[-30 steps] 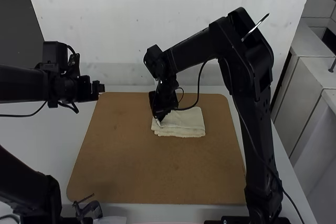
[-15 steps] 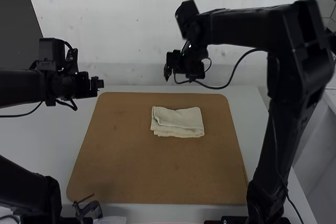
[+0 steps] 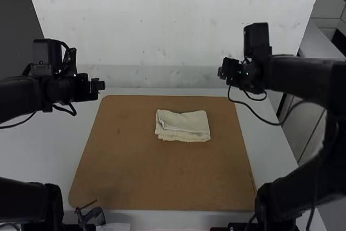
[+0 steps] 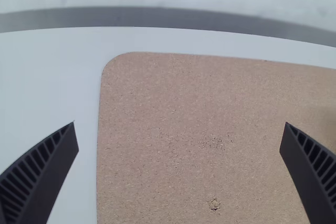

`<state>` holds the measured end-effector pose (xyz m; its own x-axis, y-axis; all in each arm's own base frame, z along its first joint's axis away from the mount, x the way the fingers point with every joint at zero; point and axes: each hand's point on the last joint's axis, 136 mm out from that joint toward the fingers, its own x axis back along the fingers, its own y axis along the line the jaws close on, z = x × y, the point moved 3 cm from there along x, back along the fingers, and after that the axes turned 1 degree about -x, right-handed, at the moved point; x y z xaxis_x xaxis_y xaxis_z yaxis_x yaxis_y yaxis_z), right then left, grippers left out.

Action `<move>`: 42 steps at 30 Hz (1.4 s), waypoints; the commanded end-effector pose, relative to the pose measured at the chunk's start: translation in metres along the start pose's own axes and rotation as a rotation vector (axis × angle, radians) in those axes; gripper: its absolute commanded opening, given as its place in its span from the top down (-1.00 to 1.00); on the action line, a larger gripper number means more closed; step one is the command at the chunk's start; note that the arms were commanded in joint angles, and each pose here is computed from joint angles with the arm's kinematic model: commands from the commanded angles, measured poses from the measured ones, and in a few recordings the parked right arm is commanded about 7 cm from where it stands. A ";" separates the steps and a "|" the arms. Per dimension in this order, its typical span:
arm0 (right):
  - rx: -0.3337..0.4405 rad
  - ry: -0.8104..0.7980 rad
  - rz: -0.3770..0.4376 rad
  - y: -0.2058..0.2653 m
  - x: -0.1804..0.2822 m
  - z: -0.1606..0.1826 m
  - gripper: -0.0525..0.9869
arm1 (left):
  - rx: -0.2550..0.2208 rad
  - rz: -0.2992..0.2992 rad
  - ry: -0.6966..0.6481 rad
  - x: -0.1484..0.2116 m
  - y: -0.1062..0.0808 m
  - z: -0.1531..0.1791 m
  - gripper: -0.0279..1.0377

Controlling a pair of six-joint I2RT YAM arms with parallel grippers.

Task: Fold the towel.

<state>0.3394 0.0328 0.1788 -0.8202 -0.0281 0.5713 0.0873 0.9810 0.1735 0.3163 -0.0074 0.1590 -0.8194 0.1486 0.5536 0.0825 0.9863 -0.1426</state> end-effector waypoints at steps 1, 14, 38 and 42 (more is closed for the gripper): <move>0.006 -0.161 0.025 -0.021 0.033 -0.018 -0.96 | -0.018 0.011 -0.040 0.010 -0.003 -0.004 -0.91; -0.016 -0.551 0.023 -0.044 0.121 -0.005 -0.96 | -0.043 0.045 -0.169 0.041 -0.014 -0.010 -0.92; 0.072 -0.805 -0.123 -0.027 0.164 0.009 -0.96 | -0.177 0.090 -0.586 0.123 -0.032 0.007 -0.90; 0.071 -0.803 -0.120 -0.027 0.163 0.009 -0.96 | -0.237 0.054 -0.552 0.109 -0.023 0.021 -0.91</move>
<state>0.1986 0.0000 0.2582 -0.9820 0.0056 -0.1890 -0.0219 0.9895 0.1430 0.2115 -0.0175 0.2161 -0.9798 0.1990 0.0203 0.1989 0.9800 -0.0050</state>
